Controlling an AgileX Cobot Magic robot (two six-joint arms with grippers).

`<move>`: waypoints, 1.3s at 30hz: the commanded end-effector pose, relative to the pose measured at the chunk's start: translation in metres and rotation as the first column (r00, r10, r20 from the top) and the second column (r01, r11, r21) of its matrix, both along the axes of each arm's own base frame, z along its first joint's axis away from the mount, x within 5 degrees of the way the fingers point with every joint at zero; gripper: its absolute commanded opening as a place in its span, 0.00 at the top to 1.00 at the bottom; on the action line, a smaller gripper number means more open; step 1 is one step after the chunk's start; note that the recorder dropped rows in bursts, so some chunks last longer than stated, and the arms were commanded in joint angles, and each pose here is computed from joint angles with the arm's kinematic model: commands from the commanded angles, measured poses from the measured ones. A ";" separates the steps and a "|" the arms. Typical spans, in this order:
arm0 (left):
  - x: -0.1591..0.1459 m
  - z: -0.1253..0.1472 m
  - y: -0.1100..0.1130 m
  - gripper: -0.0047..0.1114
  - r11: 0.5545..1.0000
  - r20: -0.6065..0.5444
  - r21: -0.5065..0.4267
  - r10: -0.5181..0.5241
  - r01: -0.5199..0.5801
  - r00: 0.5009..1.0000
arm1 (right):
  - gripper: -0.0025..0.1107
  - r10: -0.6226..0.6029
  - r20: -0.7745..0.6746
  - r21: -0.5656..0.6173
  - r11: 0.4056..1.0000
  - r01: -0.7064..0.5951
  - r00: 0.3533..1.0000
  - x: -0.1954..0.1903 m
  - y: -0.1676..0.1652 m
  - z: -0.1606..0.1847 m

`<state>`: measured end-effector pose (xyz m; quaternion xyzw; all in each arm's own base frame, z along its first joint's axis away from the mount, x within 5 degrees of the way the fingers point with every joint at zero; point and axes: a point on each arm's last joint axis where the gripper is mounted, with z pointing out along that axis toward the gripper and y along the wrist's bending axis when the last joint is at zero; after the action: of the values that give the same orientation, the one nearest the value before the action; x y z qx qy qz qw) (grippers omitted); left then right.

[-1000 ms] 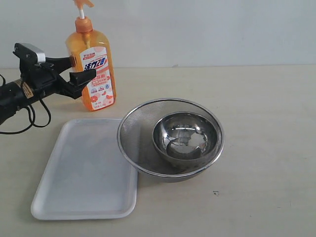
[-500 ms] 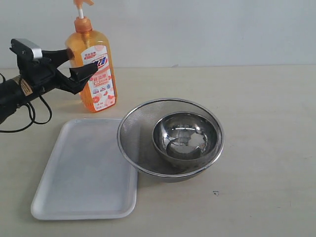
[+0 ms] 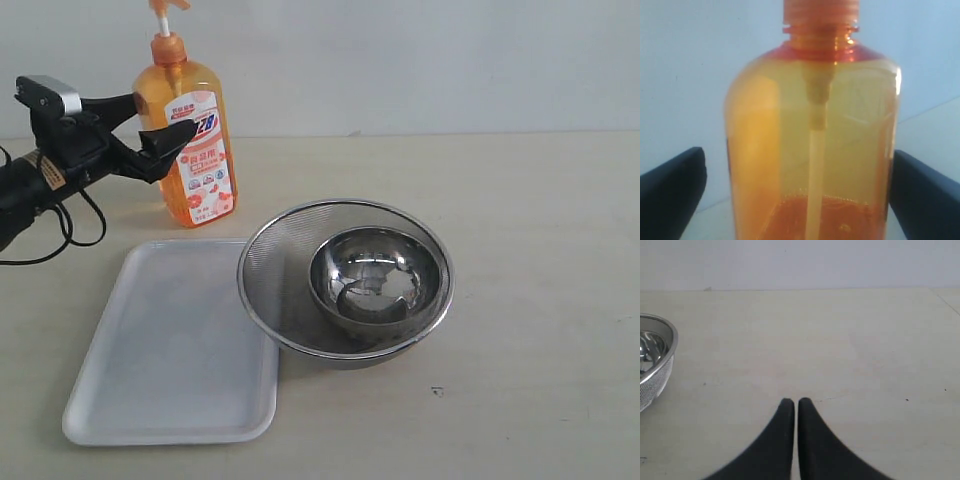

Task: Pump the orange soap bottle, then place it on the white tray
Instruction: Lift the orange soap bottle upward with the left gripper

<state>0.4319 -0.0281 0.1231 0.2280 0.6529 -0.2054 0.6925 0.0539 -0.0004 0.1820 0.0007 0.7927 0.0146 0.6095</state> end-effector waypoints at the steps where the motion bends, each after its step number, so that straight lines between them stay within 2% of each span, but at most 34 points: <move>1: 0.006 0.006 -0.008 0.20 1.000 0.033 -0.022 -0.011 0.012 0.999 | 0.98 0.000 0.016 -0.008 1.000 0.000 1.000 0.000 0.000 0.001; 9: 0.010 0.001 -0.022 0.20 0.999 0.032 -0.019 -0.039 0.039 0.999 | 0.98 0.000 0.016 -0.008 1.000 0.000 1.000 0.000 0.000 0.001; 15: 0.020 -0.007 -0.021 0.20 0.999 0.034 -0.042 -0.012 0.013 0.999 | 0.98 0.000 0.016 -0.008 1.000 0.000 1.000 0.000 0.000 0.001; 22: 0.027 -0.004 -0.023 0.20 0.999 0.056 -0.053 -0.010 0.013 0.998 | 0.98 0.000 0.016 -0.008 1.000 0.000 1.000 0.000 0.000 0.001; 27: 0.032 -0.004 -0.027 0.20 1.000 0.036 -0.026 -0.003 0.004 0.999 | 0.98 0.000 0.016 -0.008 1.000 0.000 1.000 0.000 0.000 0.001; 39: 0.043 -0.018 -0.030 0.20 0.999 0.034 -0.031 -0.007 0.008 0.999 | 0.98 0.000 0.016 -0.008 1.000 0.000 1.000 0.000 0.000 0.001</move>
<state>0.4715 -0.0578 0.1063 0.2326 0.6348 -0.2130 0.7054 0.0539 -0.0004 0.1820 0.0007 0.7927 0.0146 0.6095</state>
